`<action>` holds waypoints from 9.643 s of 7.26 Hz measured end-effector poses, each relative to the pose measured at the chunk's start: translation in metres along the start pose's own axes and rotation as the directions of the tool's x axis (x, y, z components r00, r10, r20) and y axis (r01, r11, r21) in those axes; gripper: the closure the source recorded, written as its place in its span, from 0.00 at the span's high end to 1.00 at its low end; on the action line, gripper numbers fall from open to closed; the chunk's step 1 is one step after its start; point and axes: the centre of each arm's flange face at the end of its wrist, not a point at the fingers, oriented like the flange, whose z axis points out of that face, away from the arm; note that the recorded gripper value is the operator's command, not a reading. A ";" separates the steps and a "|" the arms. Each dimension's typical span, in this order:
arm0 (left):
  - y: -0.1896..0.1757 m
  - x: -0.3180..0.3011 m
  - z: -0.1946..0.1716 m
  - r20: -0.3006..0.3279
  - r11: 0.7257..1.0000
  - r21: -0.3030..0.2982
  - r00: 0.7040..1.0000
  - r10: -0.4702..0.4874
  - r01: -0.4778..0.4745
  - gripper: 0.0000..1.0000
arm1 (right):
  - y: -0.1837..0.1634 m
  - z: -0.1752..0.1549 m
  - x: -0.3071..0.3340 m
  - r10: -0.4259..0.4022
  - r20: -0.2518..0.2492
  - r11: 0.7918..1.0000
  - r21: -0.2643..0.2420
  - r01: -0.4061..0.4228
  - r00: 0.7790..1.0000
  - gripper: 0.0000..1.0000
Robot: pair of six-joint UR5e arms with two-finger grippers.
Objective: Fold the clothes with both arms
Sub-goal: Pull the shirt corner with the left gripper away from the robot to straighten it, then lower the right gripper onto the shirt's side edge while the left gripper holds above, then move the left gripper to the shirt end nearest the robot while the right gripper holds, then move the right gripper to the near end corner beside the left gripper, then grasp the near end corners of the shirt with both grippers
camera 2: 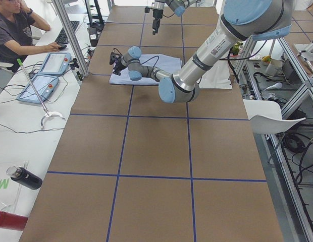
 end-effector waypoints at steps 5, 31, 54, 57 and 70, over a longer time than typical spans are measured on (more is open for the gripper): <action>-0.010 -0.003 -0.063 -0.111 1.000 -0.016 0.994 -0.002 0.000 1.00 | -0.043 0.120 -0.027 -0.143 -0.142 0.988 0.037 0.150 0.979 1.00; 0.266 -0.024 -0.217 0.108 0.750 -0.517 0.901 -0.421 0.413 0.99 | 0.074 0.054 -0.036 -0.154 -0.190 0.976 -0.182 0.119 0.970 1.00; 0.319 -0.022 -0.216 0.235 0.742 -0.520 0.906 -0.351 0.422 0.00 | 0.136 0.094 -0.056 0.010 -0.247 0.989 -0.143 -0.046 0.969 1.00; 0.319 -0.019 -0.217 0.232 0.741 -0.522 0.907 -0.352 0.421 0.00 | 0.173 0.140 -0.073 0.177 -0.305 0.974 -0.082 -0.211 0.936 1.00; 0.319 -0.015 -0.217 0.227 0.740 -0.525 0.907 -0.354 0.420 0.00 | 0.202 0.181 -0.037 0.322 -0.490 0.927 -0.010 -0.374 0.810 1.00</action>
